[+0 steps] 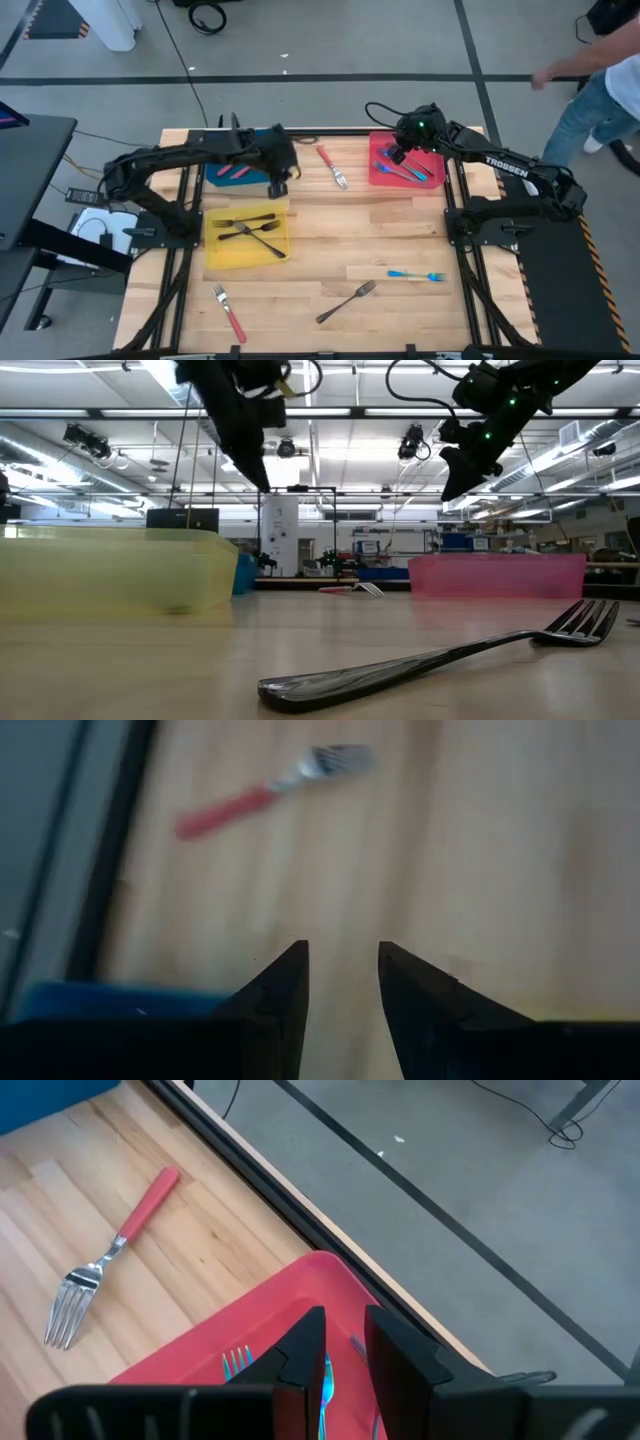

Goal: Sort silverware by color (type)
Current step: Put the bottom pink fork into the blue bin

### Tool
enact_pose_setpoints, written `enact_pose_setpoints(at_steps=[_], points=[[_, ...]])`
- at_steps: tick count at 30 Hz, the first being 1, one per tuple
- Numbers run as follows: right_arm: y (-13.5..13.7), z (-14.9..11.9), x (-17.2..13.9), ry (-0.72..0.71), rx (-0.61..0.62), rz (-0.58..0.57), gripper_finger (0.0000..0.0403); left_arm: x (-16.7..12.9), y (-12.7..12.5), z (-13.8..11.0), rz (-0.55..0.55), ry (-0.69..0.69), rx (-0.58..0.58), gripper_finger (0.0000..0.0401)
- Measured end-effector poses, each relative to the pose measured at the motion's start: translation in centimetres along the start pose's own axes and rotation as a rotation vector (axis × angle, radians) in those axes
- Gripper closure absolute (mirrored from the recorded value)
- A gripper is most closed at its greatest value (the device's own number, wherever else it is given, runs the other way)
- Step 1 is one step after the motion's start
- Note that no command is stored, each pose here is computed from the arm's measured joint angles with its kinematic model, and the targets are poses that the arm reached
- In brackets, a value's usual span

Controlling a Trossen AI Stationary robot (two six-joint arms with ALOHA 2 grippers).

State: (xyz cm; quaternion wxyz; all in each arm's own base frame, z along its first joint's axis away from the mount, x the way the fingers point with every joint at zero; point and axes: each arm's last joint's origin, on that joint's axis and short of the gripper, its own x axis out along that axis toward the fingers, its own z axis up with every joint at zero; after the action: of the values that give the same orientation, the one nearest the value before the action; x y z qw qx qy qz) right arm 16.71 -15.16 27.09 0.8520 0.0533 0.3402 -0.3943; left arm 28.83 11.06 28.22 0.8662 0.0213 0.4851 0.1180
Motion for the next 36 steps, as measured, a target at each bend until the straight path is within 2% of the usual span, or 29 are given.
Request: enact_pose_setpoints(at_steps=[3,12,21,28,33,36], points=[[0.0,0.0,0.0,0.0,0.0,0.0,0.0321,-1.3,-2.3,-0.4,-0.044,0.051,-0.073,0.0278],[0.0,0.1,0.0,-0.014,0.012,0.0,0.0321,-3.2,-9.3,-1.2,-0.137,0.168,-0.4,0.0278],[0.0,0.2,0.0,-0.021,0.015,0.0,0.0321,-3.9,-13.5,-1.9,-0.135,0.232,-0.65,0.0277],[0.0,0.2,0.0,-0.021,0.042,0.001,0.0321,-5.0,-16.4,-3.3,-0.103,0.323,-0.831,0.0277],[0.0,0.2,0.0,-0.02,0.042,0.001,0.0321,-6.1,-18.6,-5.4,0.024,0.448,-0.982,0.0277],[0.0,0.1,0.0,-0.011,0.04,0.003,0.0321,-6.8,-20.5,-6.4,0.042,0.468,-1.053,0.0277]])
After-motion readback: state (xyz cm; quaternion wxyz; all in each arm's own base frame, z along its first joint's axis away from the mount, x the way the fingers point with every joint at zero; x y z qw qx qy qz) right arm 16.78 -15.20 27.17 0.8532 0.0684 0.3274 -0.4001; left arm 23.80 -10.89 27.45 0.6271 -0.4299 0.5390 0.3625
